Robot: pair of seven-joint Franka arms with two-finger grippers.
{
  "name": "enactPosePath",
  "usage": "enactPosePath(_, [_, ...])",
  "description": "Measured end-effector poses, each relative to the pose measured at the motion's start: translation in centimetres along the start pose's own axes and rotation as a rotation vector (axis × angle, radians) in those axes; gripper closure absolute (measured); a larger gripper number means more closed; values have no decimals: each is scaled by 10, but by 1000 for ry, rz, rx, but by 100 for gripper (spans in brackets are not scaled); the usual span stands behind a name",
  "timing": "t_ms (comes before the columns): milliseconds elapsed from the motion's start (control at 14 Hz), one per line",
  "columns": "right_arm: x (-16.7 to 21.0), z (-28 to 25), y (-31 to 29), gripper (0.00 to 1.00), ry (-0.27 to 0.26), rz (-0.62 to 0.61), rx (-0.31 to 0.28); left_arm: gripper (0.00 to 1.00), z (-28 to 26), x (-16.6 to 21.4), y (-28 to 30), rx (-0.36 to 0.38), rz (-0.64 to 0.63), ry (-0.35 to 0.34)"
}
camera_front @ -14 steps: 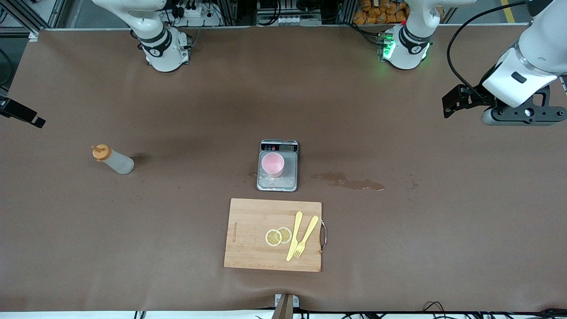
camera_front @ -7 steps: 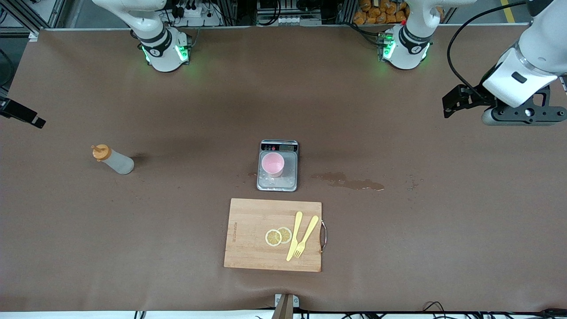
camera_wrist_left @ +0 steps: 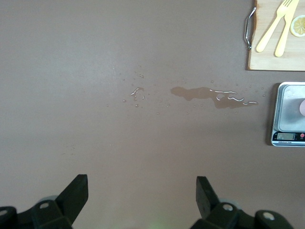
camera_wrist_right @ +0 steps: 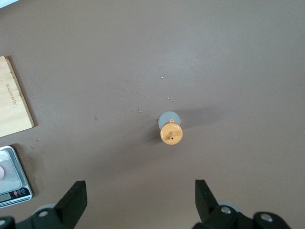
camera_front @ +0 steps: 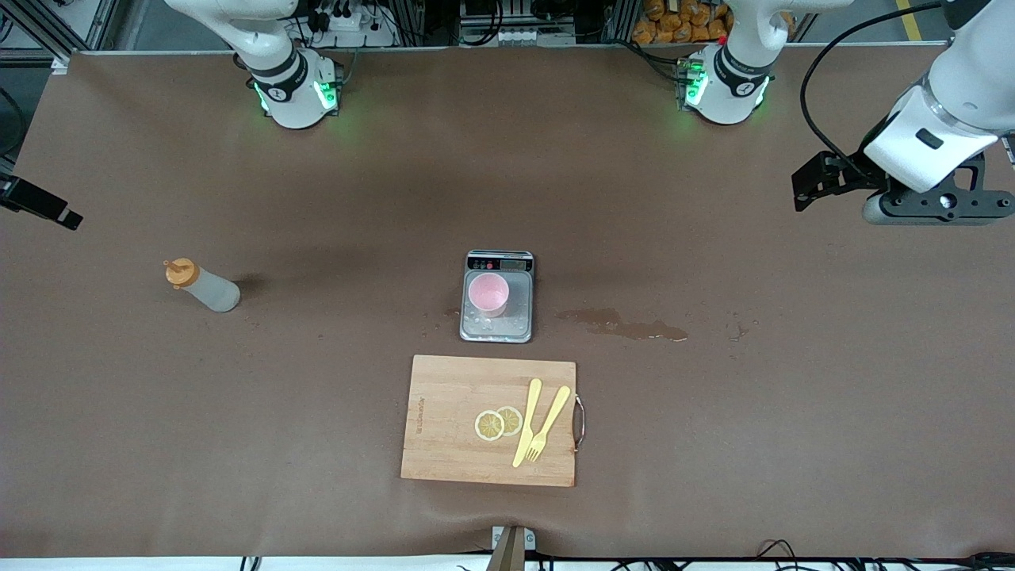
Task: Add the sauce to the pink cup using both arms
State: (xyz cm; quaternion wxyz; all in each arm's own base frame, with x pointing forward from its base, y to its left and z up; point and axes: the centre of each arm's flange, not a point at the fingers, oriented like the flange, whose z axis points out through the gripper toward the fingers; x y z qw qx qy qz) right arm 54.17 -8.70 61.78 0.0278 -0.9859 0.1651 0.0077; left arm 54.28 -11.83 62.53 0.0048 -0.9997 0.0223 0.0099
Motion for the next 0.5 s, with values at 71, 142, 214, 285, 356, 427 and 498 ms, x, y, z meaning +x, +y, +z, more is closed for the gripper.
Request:
enactPosePath(71, [0,0,0,0,0,0,0,0,0,0,0,0,0,0])
enactPosePath(142, [0,0,-1,0,-1,-2,0,0,0,0,0,0,-1,0])
enactPosePath(214, [0,0,-2,0,-1,-4,0,0,0,0,0,0,-1,0])
enactPosePath(285, [-1,0,-4,0,-1,-7,0,0,0,0,-1,-1,-2,0])
enactPosePath(356, [-1,0,-5,0,-2,-9,0,0,0,0,-2,-1,-3,0])
enactPosePath(427, [-1,0,-4,0,-2,-8,0,0,0,0,-2,-2,-5,0])
enactPosePath(498, [0,0,-3,0,-2,-5,0,0,0,1,-3,-2,-6,-1])
